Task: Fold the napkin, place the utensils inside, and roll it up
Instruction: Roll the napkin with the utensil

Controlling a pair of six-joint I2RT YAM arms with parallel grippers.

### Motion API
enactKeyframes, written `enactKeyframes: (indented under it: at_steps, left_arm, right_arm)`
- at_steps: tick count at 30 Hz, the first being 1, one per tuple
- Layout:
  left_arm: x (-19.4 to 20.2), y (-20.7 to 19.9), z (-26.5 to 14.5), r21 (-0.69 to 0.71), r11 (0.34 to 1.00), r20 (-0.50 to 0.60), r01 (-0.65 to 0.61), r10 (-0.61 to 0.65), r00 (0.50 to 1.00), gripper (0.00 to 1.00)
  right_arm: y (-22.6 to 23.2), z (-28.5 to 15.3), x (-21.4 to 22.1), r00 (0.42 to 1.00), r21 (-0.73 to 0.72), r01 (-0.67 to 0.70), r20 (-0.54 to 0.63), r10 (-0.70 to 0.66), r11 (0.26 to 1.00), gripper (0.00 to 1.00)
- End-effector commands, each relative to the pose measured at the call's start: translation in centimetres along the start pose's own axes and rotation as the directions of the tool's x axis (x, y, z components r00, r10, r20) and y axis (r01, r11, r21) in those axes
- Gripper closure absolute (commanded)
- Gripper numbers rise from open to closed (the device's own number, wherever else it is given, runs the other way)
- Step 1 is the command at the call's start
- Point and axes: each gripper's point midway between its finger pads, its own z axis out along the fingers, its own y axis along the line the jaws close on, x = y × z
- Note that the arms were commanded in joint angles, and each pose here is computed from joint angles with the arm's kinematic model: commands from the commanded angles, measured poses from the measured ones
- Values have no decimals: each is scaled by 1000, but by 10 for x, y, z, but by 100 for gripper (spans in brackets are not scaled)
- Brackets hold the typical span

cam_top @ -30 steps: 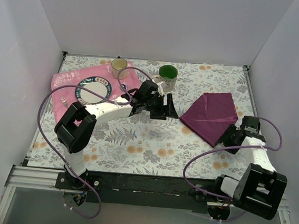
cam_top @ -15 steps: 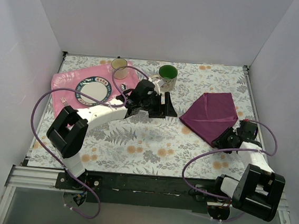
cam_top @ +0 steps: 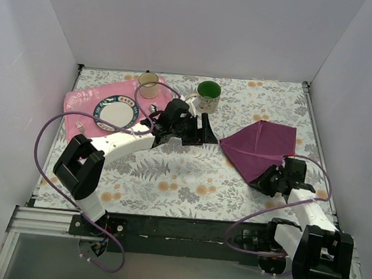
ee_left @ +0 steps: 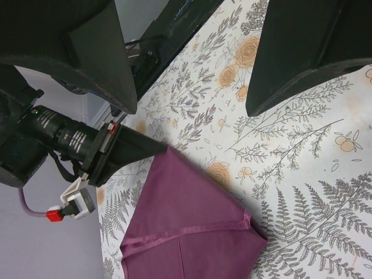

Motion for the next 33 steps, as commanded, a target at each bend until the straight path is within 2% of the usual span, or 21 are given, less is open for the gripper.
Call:
enactKeyframes:
  at_steps: [1,5,6,7,8,9,11,12,13,15,16,17,19,23,27,33]
  left_arm:
    - [-21,-13,-22,21,999,84,-31,29,996,24]
    - [-26,-4,-24,-5,1000,89,-29,29,996,24]
    - [-27,-4,-25,-6,1000,90,-30,31,995,24]
    - [-30,-2,-27,-11,999,97,-32,33,995,23]
    - [-32,-2,-28,-14,999,98,-35,36,995,23]
    - [-33,-3,-29,-11,999,98,-37,38,994,22]
    - [-36,-2,-27,-13,999,94,-44,45,995,22]
    - [-34,-4,-26,1,999,78,-46,45,996,22]
    - [-30,-1,-19,2,999,54,-36,36,998,23]
    - [-19,-10,-11,84,996,-12,2,-1,1000,24]
    - [-14,-9,-4,101,995,-37,23,-19,999,25]
    - [-10,-2,10,111,992,-57,51,-45,997,30]
    - [-2,2,22,121,985,-105,123,-110,988,34]
    - [-8,12,49,78,990,-50,119,-116,992,40]
    - [0,34,75,-5,989,-52,148,-148,988,46]
    - [12,47,99,-49,975,-30,219,-220,975,47]
  right_arm:
    - [17,1,30,996,-28,0,-84,-2,1000,77]
    - [22,-14,15,992,35,112,-54,-110,993,68]
    - [32,-22,-3,981,33,195,-14,-194,980,59]
    - [34,-28,-10,971,52,239,-3,-239,970,55]
    - [19,-36,-15,961,160,276,-17,-277,948,51]
    - [28,-47,-33,946,195,315,16,-324,929,35]
    - [50,-47,-35,923,109,378,29,-383,919,35]
    - [55,-47,-36,917,124,390,33,-396,912,33]
    - [76,-51,-39,887,105,452,52,-459,886,31]
    - [89,-45,-48,859,104,497,77,-505,861,24]
    - [96,-41,-49,855,74,508,81,-512,858,23]
    - [107,-42,-57,848,60,517,95,-521,854,23]
    - [110,-33,-64,852,84,517,49,-522,852,27]
    - [134,-30,-96,825,103,552,75,-560,827,28]
    - [132,-19,-102,818,107,566,46,-573,817,28]
    - [123,-15,-106,836,75,542,53,-546,837,28]
